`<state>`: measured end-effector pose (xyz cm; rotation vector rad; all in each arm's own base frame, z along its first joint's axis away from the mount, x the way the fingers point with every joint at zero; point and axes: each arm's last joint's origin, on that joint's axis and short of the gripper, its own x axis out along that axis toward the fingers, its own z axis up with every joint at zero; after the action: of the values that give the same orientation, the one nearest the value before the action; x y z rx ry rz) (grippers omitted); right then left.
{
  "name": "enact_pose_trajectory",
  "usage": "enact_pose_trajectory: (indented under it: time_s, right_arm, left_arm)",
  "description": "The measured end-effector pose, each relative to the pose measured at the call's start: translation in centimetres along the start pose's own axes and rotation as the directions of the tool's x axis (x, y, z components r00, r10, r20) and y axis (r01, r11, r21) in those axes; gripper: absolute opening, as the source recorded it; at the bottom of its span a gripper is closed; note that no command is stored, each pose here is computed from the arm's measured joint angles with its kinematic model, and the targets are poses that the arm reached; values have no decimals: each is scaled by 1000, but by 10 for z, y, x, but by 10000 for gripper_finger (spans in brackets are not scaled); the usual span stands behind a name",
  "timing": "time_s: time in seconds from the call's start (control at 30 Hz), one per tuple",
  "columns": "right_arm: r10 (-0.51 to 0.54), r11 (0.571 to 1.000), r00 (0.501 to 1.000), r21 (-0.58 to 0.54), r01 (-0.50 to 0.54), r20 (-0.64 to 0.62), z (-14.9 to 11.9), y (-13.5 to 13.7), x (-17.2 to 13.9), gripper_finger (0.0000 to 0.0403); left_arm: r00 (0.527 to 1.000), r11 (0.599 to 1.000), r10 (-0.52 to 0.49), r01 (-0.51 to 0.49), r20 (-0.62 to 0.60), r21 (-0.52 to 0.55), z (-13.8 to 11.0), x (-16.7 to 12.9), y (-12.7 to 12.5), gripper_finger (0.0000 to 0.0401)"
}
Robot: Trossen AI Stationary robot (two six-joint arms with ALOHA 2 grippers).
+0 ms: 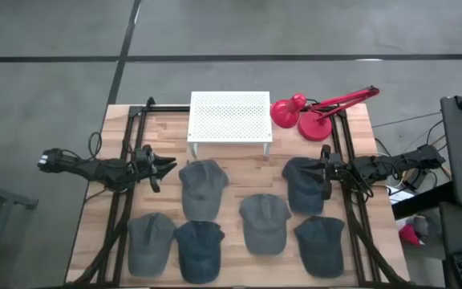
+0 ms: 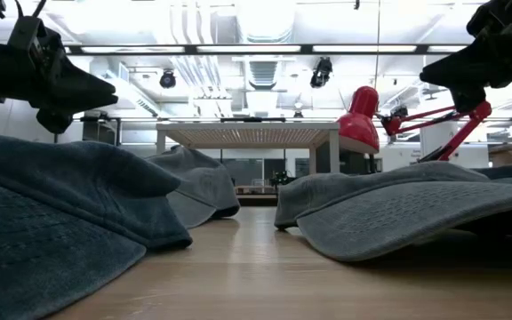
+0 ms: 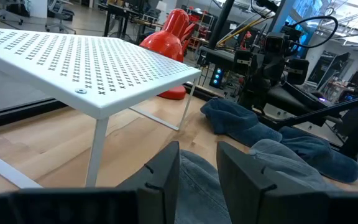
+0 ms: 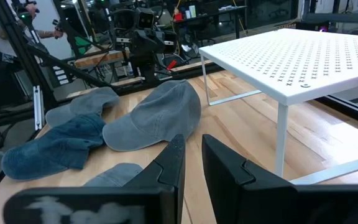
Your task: Pick & Place hat
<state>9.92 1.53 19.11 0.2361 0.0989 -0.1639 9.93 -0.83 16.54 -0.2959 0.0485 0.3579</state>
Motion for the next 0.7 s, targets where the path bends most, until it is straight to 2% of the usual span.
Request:
enact_pose_trajectory:
  time_s: [0.47,0.57,0.7]
  right_arm:
    - [0,1000,1000,-6,0,0,0,0,0,52]
    - [-7,990,1000,-139,8,6,1,0,0,52]
    - [-8,940,1000,-340,9,6,1,0,0,52]
  left_arm:
    - [1000,1000,0,0,0,0,0,0,0,108]
    - [1000,1000,0,0,0,0,0,0,0,108]
    - [1000,1000,0,0,0,0,0,0,0,108]
